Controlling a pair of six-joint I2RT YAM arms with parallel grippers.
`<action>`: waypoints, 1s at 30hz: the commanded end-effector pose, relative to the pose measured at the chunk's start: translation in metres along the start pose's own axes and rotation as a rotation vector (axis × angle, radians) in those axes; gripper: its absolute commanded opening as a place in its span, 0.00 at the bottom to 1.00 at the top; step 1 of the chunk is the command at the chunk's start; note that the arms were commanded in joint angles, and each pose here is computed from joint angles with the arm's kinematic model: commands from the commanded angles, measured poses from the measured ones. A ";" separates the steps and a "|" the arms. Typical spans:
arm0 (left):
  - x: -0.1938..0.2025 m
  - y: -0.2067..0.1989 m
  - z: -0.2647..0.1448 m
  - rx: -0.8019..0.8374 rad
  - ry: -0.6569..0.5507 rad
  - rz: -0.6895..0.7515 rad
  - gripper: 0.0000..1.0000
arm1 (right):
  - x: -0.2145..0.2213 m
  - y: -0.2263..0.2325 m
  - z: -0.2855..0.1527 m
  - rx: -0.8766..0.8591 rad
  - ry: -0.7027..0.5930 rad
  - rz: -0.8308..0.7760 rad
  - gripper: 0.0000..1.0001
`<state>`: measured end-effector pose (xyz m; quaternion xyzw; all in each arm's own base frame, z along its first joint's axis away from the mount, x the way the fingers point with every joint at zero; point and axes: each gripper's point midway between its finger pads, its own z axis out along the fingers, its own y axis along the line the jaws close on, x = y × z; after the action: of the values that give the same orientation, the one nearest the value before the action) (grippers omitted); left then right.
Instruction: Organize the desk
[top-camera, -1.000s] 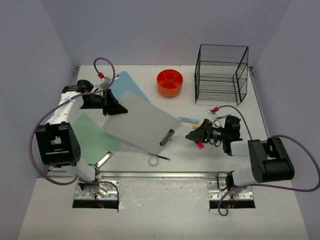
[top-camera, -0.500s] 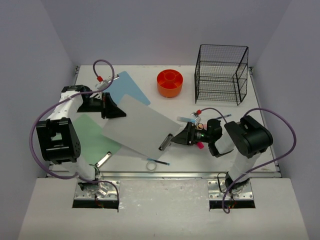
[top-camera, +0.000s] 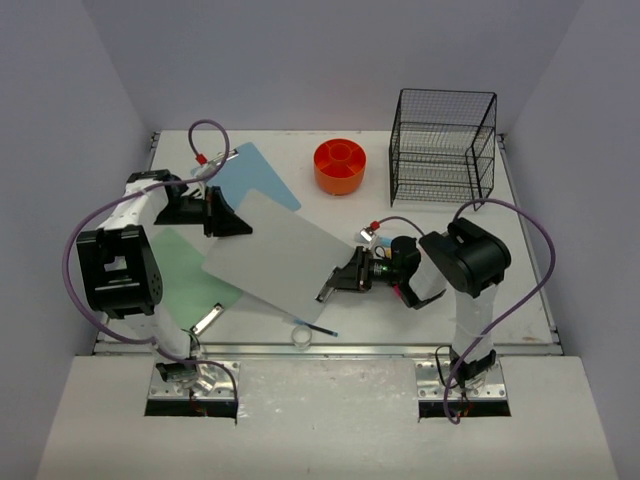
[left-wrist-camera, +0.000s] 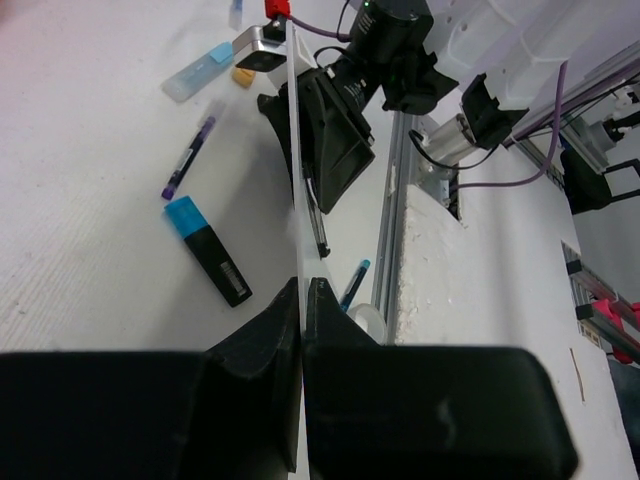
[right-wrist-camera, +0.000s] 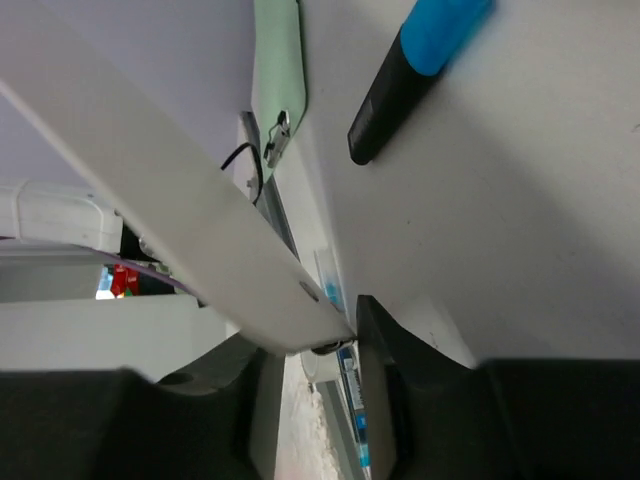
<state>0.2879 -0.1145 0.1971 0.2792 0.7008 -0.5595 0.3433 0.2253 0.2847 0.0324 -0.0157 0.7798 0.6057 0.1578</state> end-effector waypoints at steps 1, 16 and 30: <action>-0.057 -0.014 -0.002 0.099 -0.258 0.101 0.00 | -0.052 0.061 0.005 -0.233 -0.180 -0.208 0.22; -0.076 -0.011 -0.027 -0.045 -0.142 0.337 0.34 | -0.120 0.182 -0.076 -0.376 -0.109 -0.590 0.00; -0.060 -0.033 -0.034 -0.123 -0.070 0.487 1.00 | -0.158 0.287 -0.125 -0.240 0.020 -1.025 0.00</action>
<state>0.2944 -0.0926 0.2543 0.3704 0.6588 -0.4593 0.4668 0.2980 0.2223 0.3411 -0.3656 0.6014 0.5836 0.4050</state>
